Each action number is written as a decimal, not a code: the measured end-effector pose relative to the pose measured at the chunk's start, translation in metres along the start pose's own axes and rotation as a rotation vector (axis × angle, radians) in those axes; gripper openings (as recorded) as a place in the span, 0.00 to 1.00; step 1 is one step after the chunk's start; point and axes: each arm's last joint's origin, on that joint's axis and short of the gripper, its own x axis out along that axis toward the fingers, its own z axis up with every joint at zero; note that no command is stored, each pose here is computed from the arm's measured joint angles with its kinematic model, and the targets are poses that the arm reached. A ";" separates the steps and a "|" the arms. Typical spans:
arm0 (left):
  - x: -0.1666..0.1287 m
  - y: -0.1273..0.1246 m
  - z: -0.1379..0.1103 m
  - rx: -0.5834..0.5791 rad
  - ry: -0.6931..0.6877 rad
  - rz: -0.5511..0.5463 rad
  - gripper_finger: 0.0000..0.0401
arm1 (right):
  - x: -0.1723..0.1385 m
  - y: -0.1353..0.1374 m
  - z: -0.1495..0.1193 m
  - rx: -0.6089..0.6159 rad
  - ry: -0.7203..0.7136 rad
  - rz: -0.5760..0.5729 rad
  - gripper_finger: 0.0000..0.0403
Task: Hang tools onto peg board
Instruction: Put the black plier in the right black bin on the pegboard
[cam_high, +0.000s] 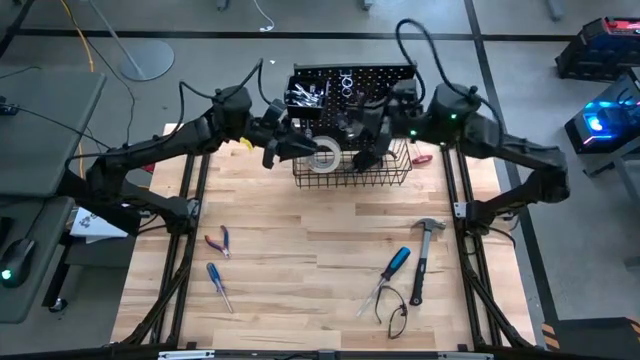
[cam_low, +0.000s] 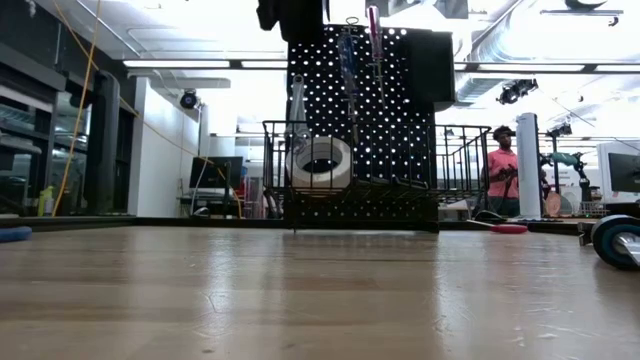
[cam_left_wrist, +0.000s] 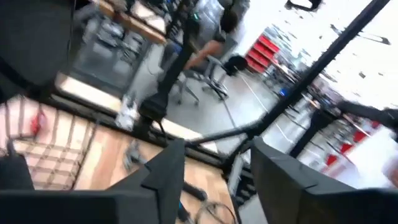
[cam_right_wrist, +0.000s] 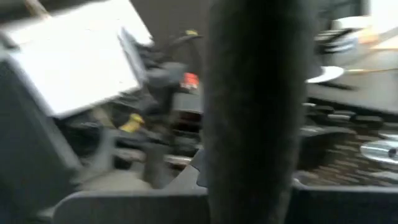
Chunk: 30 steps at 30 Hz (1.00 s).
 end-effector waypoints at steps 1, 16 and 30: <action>-0.002 0.003 0.000 -0.010 0.019 -0.014 0.43 | -0.008 -0.003 0.004 -0.023 0.010 -0.053 0.01; -0.056 -0.016 0.019 0.296 -0.128 0.178 0.47 | -0.021 -0.086 0.001 -0.081 0.072 -0.705 0.01; -0.100 -0.026 0.033 0.558 -0.316 0.701 0.45 | -0.027 -0.097 -0.020 -0.036 0.269 -0.765 0.09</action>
